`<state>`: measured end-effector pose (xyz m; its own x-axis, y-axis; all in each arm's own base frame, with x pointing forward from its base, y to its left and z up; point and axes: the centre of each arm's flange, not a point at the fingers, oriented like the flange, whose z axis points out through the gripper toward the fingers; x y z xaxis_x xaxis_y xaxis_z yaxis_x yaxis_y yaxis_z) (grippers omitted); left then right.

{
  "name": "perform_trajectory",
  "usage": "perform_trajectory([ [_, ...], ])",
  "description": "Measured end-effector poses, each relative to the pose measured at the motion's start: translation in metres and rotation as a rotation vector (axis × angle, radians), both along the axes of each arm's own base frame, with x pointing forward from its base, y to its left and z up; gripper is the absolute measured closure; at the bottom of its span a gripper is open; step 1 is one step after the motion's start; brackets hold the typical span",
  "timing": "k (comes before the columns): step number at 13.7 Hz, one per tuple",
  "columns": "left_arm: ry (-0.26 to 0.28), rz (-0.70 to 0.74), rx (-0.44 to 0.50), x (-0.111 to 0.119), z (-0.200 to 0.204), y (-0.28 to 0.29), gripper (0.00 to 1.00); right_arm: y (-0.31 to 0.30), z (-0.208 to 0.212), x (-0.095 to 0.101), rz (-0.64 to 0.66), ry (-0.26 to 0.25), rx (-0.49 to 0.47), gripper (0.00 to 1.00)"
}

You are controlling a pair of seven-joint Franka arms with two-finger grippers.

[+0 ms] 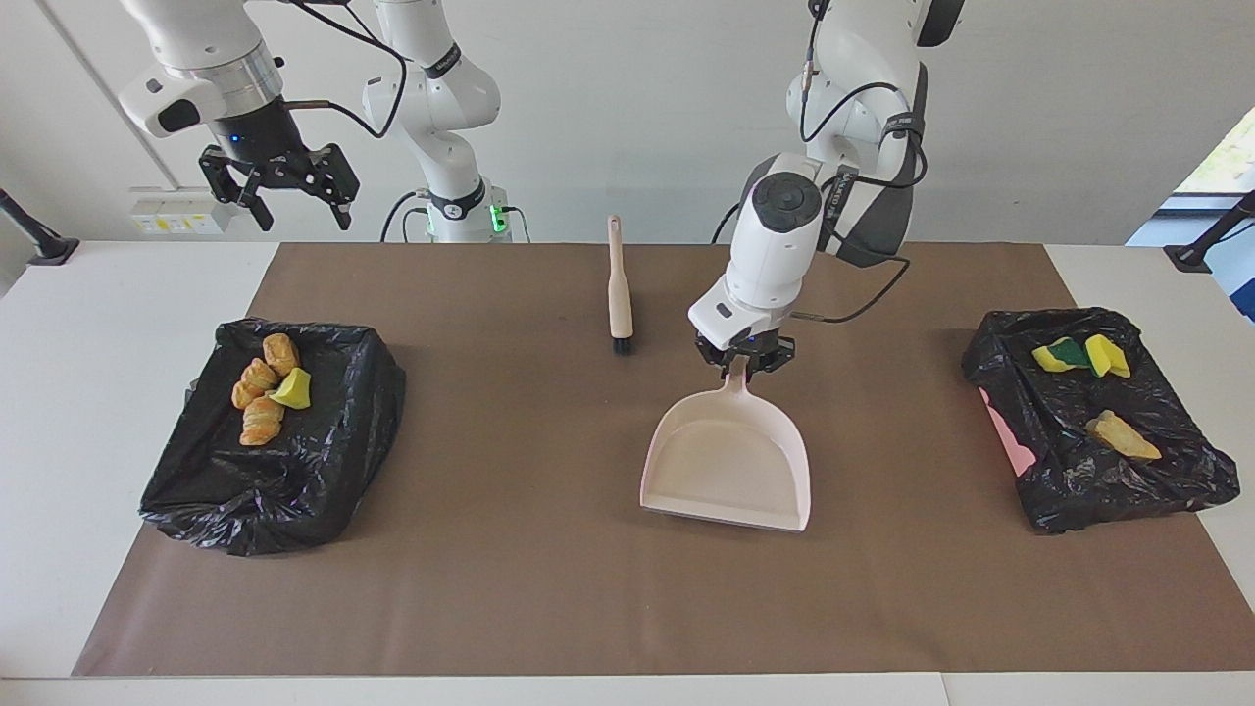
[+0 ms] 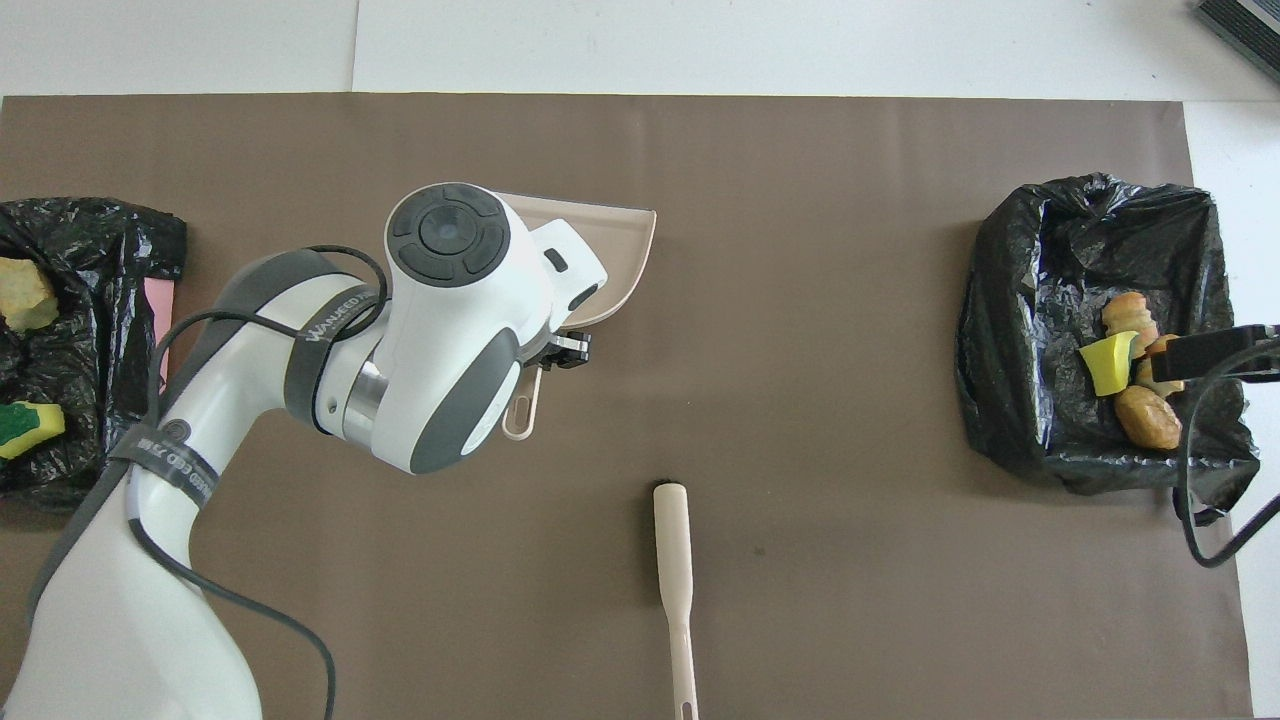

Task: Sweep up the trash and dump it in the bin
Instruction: 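Return the dustpan to the table center with the left gripper and release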

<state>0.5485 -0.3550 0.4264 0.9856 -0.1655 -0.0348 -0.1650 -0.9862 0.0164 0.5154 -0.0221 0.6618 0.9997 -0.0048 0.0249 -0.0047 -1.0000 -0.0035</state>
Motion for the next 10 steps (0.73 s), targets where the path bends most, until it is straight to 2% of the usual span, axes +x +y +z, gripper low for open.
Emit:
perform_trajectory([
  [3,-0.032,0.094,-0.035,0.009,0.001,-0.054,0.67,0.0,0.0,0.0,0.002,0.0,-0.001,0.0],
  [5,-0.033,0.124,-0.042,0.017,-0.017,-0.084,0.67,-0.002,0.0,-0.002,-0.002,0.03,-0.001,0.0],
  [8,-0.021,0.126,-0.036,0.027,-0.052,-0.102,0.67,0.001,-0.001,0.002,0.0,0.041,-0.002,0.0],
  [10,-0.019,0.13,-0.032,0.03,-0.058,-0.101,0.67,0.001,-0.002,0.003,0.001,0.042,-0.002,0.0],
])
